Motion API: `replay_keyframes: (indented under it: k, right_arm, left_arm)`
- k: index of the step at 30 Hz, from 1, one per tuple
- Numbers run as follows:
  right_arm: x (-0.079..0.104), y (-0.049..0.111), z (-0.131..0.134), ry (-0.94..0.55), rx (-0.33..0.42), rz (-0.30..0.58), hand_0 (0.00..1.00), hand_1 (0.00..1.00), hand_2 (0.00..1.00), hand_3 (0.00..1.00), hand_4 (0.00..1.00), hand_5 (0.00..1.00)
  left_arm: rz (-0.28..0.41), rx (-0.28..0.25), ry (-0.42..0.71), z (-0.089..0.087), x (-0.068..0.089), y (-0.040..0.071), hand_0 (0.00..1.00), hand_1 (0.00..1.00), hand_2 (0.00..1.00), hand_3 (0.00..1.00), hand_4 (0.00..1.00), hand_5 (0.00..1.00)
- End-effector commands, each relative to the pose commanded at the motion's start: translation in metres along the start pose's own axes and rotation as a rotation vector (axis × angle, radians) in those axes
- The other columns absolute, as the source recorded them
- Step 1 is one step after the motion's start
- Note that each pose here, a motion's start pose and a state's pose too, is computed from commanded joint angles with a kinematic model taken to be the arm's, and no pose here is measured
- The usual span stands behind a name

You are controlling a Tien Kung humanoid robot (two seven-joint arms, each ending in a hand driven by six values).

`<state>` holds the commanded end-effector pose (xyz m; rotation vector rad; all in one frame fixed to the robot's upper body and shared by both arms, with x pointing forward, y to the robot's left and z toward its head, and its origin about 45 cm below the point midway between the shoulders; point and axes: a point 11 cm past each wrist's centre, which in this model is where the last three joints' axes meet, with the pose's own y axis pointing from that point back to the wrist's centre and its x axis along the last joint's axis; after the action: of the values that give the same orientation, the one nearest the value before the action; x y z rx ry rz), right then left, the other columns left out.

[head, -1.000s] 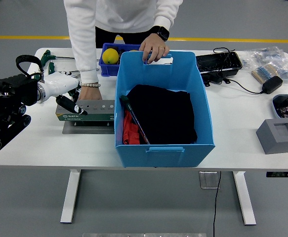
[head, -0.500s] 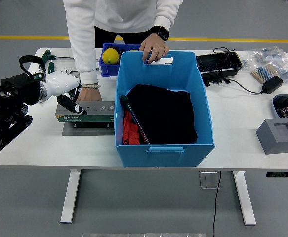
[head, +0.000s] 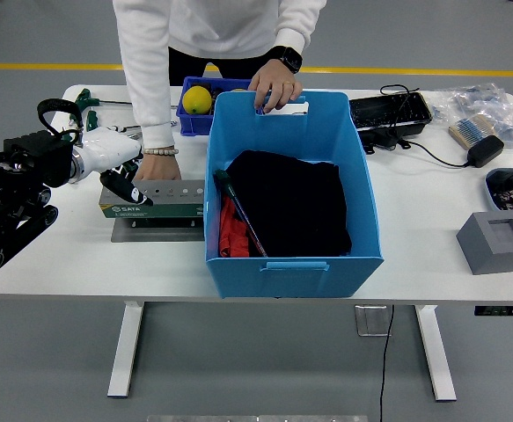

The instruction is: Lift tool from toolbox,place it in box,lift tool from toolbox,place it in box

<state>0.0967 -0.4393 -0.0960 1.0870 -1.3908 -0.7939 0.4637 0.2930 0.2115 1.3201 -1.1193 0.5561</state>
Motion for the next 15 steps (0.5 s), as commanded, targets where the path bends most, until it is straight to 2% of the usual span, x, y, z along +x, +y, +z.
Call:
replay_keyframes:
  k: [3,4,9,10,15]
  right_arm:
    - [0.0001,0.0,0.0001,0.001,0.0,0.0,0.685,0.669,0.728,0.573,0.811,0.674]
    - [0.0001,0.0,0.0002,0.001,-0.001,0.0,0.686,0.668,0.727,0.574,0.812,0.674]
    - [0.0003,0.0,0.0,0.002,-0.001,0.0,0.686,0.668,0.727,0.574,0.812,0.674]
    - [0.0003,0.0,0.0,0.002,-0.001,0.0,0.685,0.668,0.727,0.574,0.812,0.673]
    - [0.0003,0.0,-0.0001,0.001,0.0,0.0,0.685,0.668,0.727,0.574,0.812,0.673]
  left_arm:
    - [0.003,-0.003,0.005,0.0002,-0.0001,-0.0002,0.945,0.392,0.322,0.262,0.998,0.681]
    - [0.003,-0.003,0.006,0.0002,-0.0004,-0.0003,0.901,0.317,0.272,0.231,0.998,0.683]
    - [-0.003,0.003,0.013,-0.0015,-0.003,-0.0009,0.901,0.317,0.272,0.231,0.998,0.683]
    - [-0.003,0.003,0.014,-0.0018,-0.0032,-0.001,0.839,0.27,0.235,0.208,0.998,0.681]
    - [0.004,0.007,0.021,-0.0036,-0.0035,-0.0012,0.839,0.27,0.235,0.208,0.998,0.681]
